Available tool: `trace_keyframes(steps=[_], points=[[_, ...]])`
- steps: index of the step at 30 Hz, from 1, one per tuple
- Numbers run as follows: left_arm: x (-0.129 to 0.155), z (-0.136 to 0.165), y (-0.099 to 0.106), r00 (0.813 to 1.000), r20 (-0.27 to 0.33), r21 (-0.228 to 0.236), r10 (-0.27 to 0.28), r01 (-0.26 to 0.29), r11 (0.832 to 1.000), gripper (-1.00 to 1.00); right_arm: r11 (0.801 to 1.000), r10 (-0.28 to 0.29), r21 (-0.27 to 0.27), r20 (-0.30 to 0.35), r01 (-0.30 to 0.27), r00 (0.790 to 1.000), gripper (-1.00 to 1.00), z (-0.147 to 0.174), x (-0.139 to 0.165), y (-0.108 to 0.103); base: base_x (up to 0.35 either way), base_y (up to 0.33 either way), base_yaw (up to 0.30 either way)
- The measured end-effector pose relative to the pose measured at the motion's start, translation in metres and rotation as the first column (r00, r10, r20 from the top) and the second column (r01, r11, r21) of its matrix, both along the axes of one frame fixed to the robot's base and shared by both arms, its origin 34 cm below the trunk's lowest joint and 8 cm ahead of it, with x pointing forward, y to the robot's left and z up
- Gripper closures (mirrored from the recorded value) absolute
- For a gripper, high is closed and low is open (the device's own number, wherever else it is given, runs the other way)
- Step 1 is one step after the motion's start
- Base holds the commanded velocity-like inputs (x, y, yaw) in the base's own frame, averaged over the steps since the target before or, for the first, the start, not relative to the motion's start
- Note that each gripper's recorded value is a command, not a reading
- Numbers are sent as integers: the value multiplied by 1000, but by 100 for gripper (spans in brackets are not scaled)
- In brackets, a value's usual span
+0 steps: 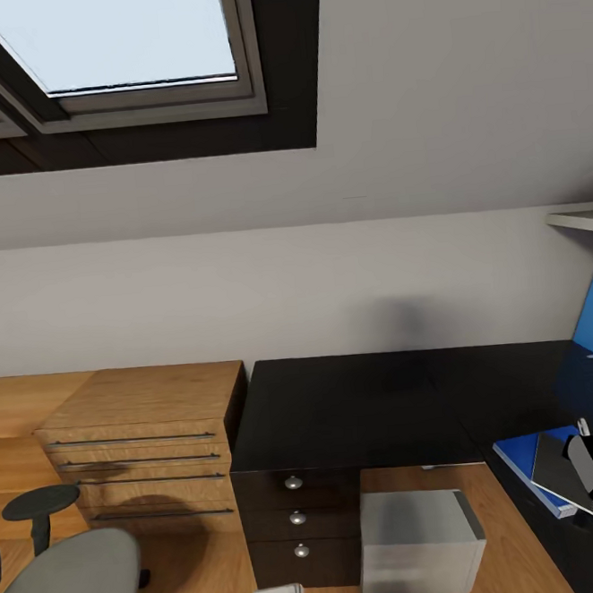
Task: In the bedroom, organize the workspace by keeping the computer under the desk, ensuring the monitor is on the desk, placing the keyboard on the desk next to the monitor, placing the mouse on the desk next to the keyboard, moving the folder from the swivel chair onto the desk next to the mouse, stacking the notebook on top of the folder with the pen on top of the notebook, and positioning the swivel chair next to the desk.
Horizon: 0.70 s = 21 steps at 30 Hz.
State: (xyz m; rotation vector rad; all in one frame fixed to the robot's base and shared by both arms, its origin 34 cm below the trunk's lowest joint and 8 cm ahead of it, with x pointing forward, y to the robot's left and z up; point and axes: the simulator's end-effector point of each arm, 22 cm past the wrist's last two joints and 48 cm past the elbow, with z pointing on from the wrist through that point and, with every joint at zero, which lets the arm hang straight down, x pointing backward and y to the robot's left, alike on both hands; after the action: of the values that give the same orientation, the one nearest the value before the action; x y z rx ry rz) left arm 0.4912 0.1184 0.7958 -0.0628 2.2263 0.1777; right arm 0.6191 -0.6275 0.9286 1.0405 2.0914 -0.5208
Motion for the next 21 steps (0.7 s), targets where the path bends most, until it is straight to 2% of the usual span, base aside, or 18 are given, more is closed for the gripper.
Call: trace_keyframes(steps=[5, 6, 8, 9, 12, 21], points=[[0, 0, -1, 1000, 1, -1, -2, 2, 1000, -100, 1000, 5, 19, -21, -4, 1000, 100, -11, -3, 4, 54, 0, 0], [0, 0, -1, 1000, 1, -2, -5, 5, 1000, -100, 999, 3, 43, -36, -1, 999, 100, -21, -8, 7, 234, 0, 0], [0, 0, -1, 1000, 0, -2, -5, 5, 1000, -100, 998, -1, 60, -40, 3, 999, 100, -26, -10, 8, 272, 0, 0], [-1, 0, -3, 1000, -1, -4, -6, 6, 1000, -100, 996, -14, 91, -40, 17, 999, 100, -33, -13, 7, 298, 0, 0], [-1, 0, -3, 1000, -1, -5, -6, 6, 1000, -100, 994, -27, 109, -34, 31, 999, 100, -36, -15, 5, 259, 0, 0], [-1, -1, -3, 1000, -4, -4, -6, 6, 1000, -100, 993, -44, 111, -30, 47, 999, 100, -35, -19, -4, 76, 0, 0]])
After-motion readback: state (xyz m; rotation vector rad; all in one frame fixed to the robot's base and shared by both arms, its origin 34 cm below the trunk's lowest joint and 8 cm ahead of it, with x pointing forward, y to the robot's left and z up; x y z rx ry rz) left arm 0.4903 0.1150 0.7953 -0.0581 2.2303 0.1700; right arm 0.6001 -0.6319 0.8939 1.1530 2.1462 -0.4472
